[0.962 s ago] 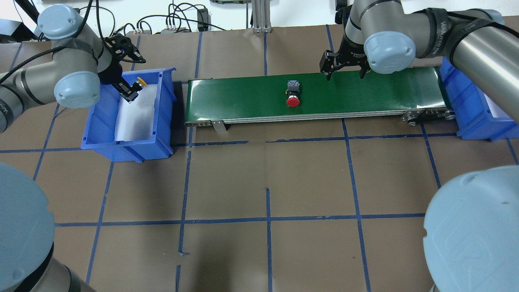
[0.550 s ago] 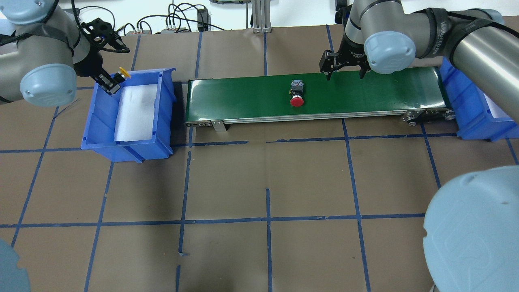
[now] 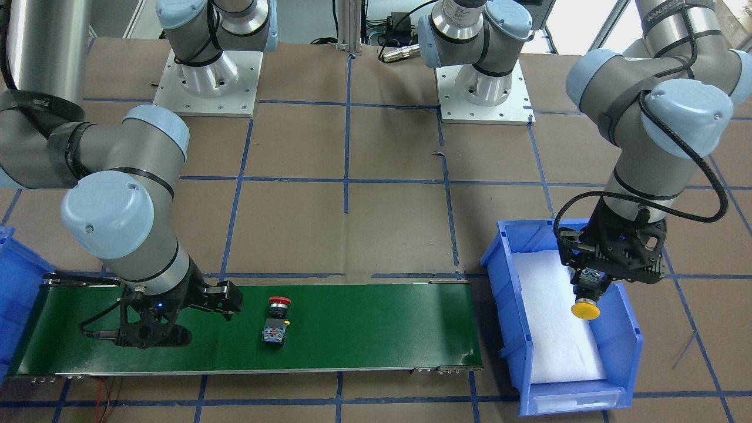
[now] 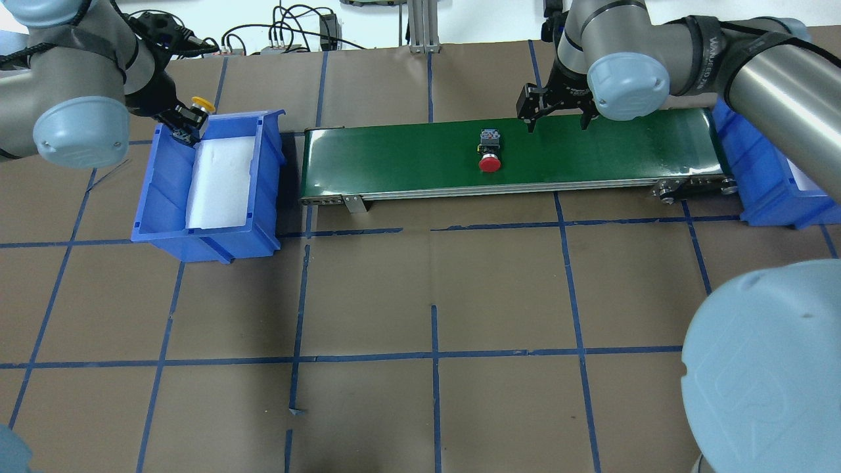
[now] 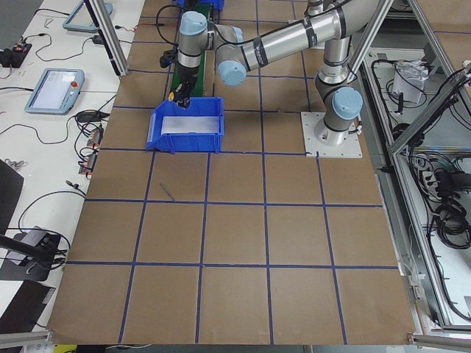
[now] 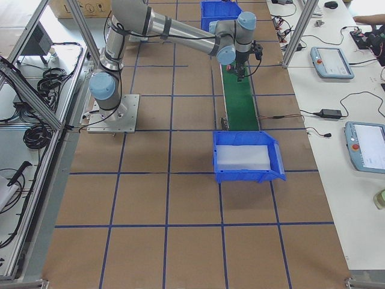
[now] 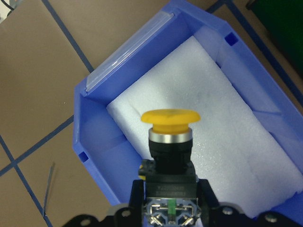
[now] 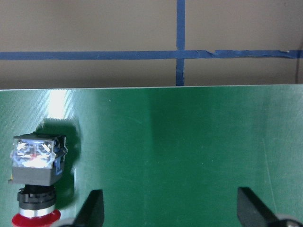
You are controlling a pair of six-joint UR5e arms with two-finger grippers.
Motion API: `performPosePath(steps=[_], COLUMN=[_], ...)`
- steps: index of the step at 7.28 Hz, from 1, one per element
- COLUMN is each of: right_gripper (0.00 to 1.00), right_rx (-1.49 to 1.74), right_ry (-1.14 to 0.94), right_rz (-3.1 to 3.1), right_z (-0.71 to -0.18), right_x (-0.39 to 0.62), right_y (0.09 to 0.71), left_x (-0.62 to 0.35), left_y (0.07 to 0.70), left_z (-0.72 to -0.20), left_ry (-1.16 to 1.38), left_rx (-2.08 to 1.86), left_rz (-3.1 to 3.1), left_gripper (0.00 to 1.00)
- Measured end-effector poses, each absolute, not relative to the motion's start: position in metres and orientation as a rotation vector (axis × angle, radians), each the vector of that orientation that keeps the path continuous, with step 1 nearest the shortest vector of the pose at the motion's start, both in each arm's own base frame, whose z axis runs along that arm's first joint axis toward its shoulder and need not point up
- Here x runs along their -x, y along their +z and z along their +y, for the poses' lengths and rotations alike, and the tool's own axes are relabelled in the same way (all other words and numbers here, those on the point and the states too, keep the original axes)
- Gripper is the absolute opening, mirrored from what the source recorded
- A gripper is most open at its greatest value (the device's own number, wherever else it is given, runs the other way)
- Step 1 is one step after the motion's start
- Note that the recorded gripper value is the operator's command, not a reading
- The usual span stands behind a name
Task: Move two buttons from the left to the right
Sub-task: 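Carry the yellow-capped button to the conveyor and release it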
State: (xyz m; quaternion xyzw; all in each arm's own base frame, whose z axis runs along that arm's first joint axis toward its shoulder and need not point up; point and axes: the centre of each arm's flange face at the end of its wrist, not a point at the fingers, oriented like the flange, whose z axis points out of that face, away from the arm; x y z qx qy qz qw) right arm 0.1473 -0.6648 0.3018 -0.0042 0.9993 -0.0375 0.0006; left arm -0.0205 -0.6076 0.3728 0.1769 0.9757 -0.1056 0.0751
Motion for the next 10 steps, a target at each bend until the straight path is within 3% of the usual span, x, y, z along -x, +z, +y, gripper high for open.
performPosePath(steps=[10], right_gripper=[1.00], right_rx=[0.019], right_ry=[-0.127], right_rz=[3.139], right_z=[-0.673], right_x=[-0.150], right_y=[0.292], left_x=[0.187], left_y=[0.318], left_z=[-0.626], left_ry=[-0.366], left_rx=[0.057], left_rz=[3.151], left_gripper=[0.33])
